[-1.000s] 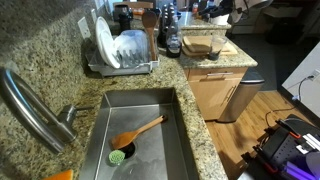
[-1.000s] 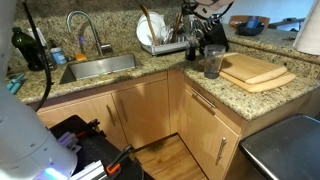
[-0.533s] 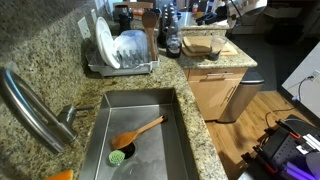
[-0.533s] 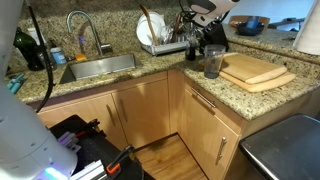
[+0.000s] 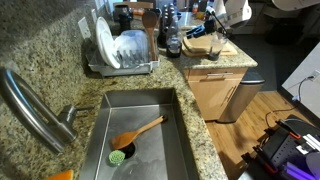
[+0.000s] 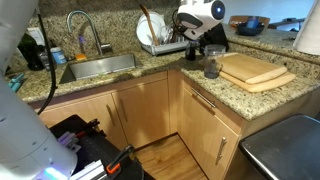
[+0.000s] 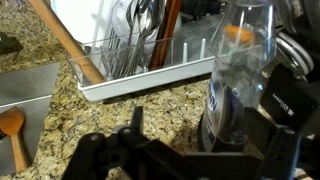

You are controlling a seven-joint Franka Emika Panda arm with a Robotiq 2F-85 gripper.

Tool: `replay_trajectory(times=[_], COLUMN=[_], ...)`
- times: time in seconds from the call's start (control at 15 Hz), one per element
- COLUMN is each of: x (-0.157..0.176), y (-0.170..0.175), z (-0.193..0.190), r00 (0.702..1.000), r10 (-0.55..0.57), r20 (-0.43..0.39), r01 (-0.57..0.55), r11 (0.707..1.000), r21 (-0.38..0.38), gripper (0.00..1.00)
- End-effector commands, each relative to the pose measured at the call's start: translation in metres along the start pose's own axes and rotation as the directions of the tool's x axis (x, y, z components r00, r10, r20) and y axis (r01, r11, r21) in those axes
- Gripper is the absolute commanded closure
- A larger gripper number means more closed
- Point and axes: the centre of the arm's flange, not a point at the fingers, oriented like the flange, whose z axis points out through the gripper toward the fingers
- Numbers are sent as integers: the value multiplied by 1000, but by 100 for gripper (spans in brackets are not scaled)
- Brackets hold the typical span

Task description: Move the dish soap closer to the sink

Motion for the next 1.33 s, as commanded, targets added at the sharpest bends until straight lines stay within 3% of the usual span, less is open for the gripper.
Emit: replay_trajectory(times=[0.0, 0.27, 0.33, 0.6, 0.93, 1.0, 1.27], x=[-12, -38, -34, -41, -36, -30, -23], y=[2, 1, 3, 1, -50, -18, -29], z=[7, 24, 14, 19, 36, 19, 28], r00=[988, 948, 969, 963, 991, 988, 990], r10=[-145, -293, -229, -254, -56, -116, -66], r20=[52, 128, 97, 93, 119, 107, 121], r01=[139, 262, 214, 234, 24, 89, 35], r11=[986, 941, 966, 955, 967, 970, 970], r21=[94, 216, 146, 185, 255, 228, 239], gripper=[0, 0, 0, 0, 0, 0, 0])
